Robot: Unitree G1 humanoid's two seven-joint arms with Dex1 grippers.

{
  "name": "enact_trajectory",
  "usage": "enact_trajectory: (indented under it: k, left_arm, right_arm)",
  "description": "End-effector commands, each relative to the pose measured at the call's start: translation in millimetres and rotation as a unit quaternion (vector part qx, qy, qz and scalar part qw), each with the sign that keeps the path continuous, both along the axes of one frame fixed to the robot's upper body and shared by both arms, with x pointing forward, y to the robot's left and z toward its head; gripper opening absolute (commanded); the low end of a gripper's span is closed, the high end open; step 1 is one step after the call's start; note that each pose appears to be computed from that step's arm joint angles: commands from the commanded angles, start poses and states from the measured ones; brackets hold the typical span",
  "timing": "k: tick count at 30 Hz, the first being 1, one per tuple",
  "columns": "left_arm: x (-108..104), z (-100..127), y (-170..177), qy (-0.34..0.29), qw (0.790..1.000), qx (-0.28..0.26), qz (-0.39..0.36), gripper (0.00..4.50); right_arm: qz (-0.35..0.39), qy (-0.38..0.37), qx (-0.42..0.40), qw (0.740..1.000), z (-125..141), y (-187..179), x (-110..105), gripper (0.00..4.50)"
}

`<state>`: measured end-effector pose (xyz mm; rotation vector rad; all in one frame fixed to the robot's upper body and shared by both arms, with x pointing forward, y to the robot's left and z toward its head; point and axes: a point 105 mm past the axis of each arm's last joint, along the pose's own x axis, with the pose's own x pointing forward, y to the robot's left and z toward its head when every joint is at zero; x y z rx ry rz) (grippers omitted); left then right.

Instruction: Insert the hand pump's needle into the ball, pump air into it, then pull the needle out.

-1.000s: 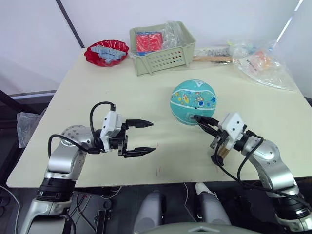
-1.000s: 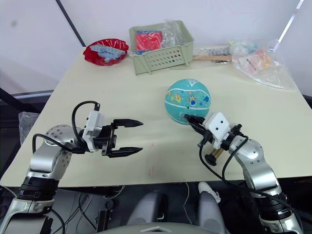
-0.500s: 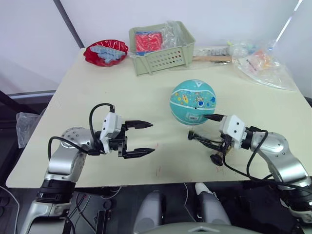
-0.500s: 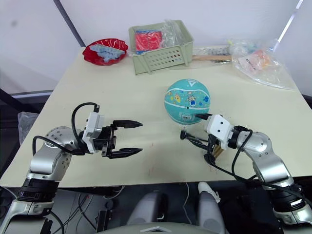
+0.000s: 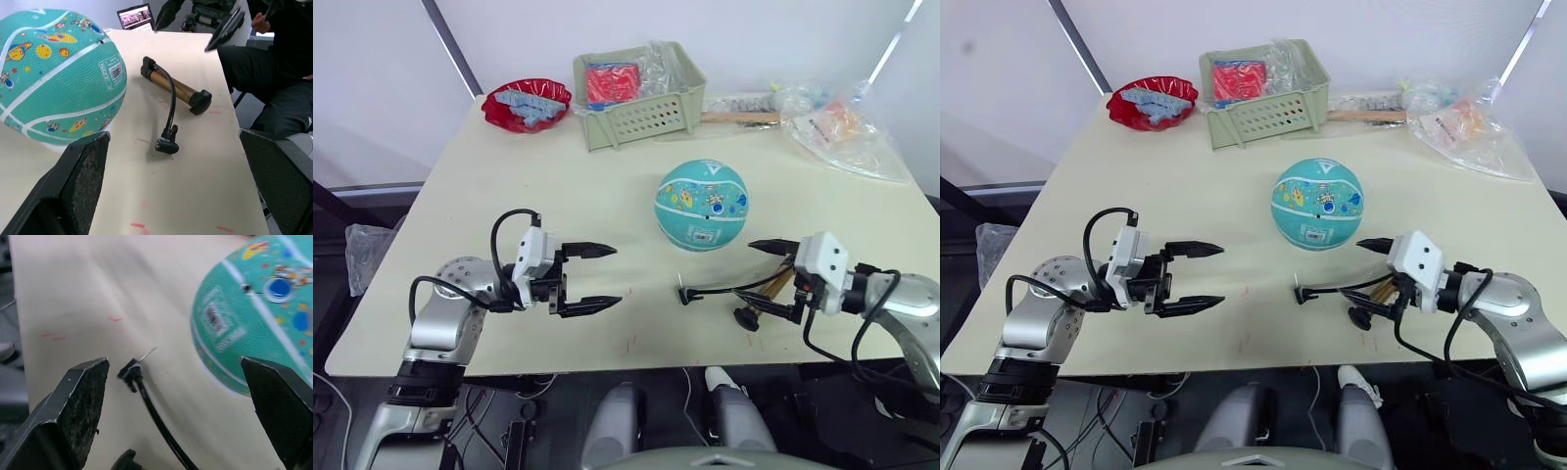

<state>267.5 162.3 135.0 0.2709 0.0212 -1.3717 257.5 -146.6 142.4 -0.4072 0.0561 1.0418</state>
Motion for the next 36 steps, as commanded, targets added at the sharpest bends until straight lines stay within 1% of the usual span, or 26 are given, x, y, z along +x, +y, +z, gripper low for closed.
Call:
enact_trajectory:
  k: [1, 4, 6, 14, 21, 24, 25, 30, 33, 36]
  left_arm:
    - [0.8, 5.6, 3.7, -0.021, 1.0, -0.003, 0.009, 4.5]
    - [4.1, 3.7, 9.7, -0.023, 0.999, -0.006, 0.032, 4.5]
    - [7.1, 2.6, 13.3, -0.028, 0.998, -0.005, 0.048, 4.5]
    - [13.8, -11.7, 33.3, -0.017, 0.994, 0.0, 0.111, 4.5]
    - [10.0, -33.2, 60.4, 0.016, 0.985, 0.014, 0.171, 4.5]
    - [6.8, -48.1, 77.3, 0.041, 0.975, 0.027, 0.217, 4.5]
    - [5.4, -50.7, 80.9, 0.039, 0.973, 0.03, 0.224, 4.5]
    - [-1.8, -58.0, 91.7, 0.045, 0.967, 0.029, 0.248, 4.5]
    - [0.3, -62.3, 96.9, 0.041, 0.961, 0.039, 0.271, 4.5]
    - [0.9, -64.2, 97.8, 0.032, 0.96, 0.048, 0.276, 4.5]
  right_arm:
    - [-0.034, -0.028, 0.028, 0.999, 7.2, -19.6, -1.8, 4.47]
    - [-0.099, -0.034, 0.068, 0.992, 1.1, -49.6, -5.5, 4.47]
    - [-0.131, -0.038, 0.071, 0.988, -4.5, -65.0, -7.7, 4.47]
    - [-0.201, -0.037, 0.101, 0.974, -20.5, -114.5, -24.2, 4.47]
    - [-0.226, -0.009, 0.103, 0.969, -35.4, -151.5, -41.6, 4.47]
    - [-0.244, 0.003, 0.116, 0.963, -40.0, -169.8, -48.5, 4.47]
    - [-0.243, 0.01, 0.116, 0.963, -42.3, -174.3, -52.0, 4.47]
    - [-0.238, 0.018, 0.116, 0.964, -43.1, -186.0, -56.8, 4.47]
    - [-0.231, 0.021, 0.111, 0.966, -45.3, -186.8, -57.0, 4.47]
    - [-0.228, 0.023, 0.113, 0.967, -47.1, -187.3, -56.0, 4.47]
